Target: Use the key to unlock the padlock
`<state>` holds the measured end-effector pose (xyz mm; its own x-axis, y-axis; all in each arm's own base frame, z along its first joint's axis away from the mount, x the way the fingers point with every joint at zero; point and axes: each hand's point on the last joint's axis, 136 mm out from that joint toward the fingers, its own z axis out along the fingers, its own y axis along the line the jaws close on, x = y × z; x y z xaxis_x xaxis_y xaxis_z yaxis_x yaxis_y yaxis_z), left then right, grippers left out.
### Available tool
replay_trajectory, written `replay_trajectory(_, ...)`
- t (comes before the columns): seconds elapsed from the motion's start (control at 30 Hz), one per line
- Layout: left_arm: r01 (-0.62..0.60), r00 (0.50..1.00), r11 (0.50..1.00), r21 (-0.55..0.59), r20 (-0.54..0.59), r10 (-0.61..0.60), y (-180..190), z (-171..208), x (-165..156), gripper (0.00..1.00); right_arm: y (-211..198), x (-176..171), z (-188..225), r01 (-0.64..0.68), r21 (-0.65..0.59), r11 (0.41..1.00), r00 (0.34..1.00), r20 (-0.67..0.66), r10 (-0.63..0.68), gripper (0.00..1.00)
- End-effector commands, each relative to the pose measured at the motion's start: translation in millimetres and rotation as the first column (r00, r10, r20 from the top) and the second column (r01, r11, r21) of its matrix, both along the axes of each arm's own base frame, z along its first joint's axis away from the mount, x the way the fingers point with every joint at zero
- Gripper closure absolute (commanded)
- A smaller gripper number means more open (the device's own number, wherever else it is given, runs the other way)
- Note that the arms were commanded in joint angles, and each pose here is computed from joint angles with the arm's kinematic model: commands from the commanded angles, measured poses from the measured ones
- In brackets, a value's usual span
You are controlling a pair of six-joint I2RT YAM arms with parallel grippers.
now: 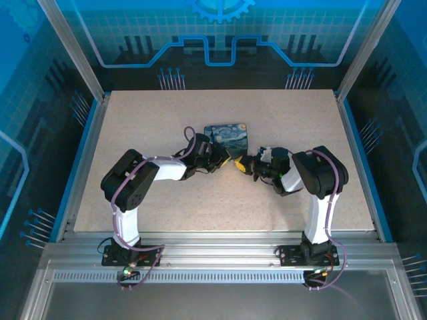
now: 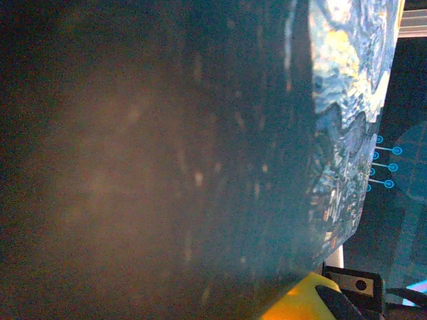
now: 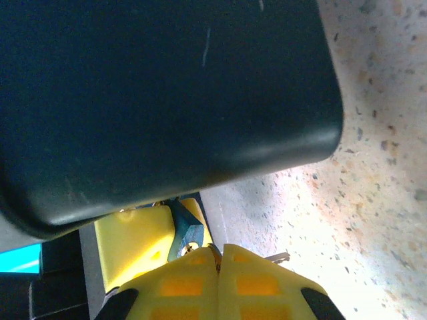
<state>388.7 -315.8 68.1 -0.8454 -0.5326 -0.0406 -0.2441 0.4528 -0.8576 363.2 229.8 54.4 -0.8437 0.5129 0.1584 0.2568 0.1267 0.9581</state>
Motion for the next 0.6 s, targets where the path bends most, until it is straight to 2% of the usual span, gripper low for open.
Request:
replay_trajectory(0.0,0.276,0.959,0.944,-0.182,-0.005,-0.282,-57.0,31.7,-54.6,1.00,27.9,-2.7,29.4,-0.068,0.080,0.994,0.992,0.111,0.059,1.00)
replay_trajectory(0.23,0.275,0.960,0.942,-0.190,0.002,-0.280,-57.3,34.9,-53.4,1.00,25.7,-11.1,20.7,-0.085,-0.030,0.996,0.988,0.127,0.088,1.00)
replay_trajectory(0.43,0.278,0.960,0.940,-0.199,0.017,-0.281,-59.5,39.4,-51.0,1.00,38.3,-14.7,23.5,-0.062,0.108,0.992,0.998,0.028,0.059,1.00)
replay_trajectory(0.57,0.280,0.959,0.936,-0.213,0.031,-0.280,-60.8,43.5,-50.1,1.00,44.5,-17.7,9.8,-0.029,0.151,0.988,0.997,-0.064,0.039,1.00)
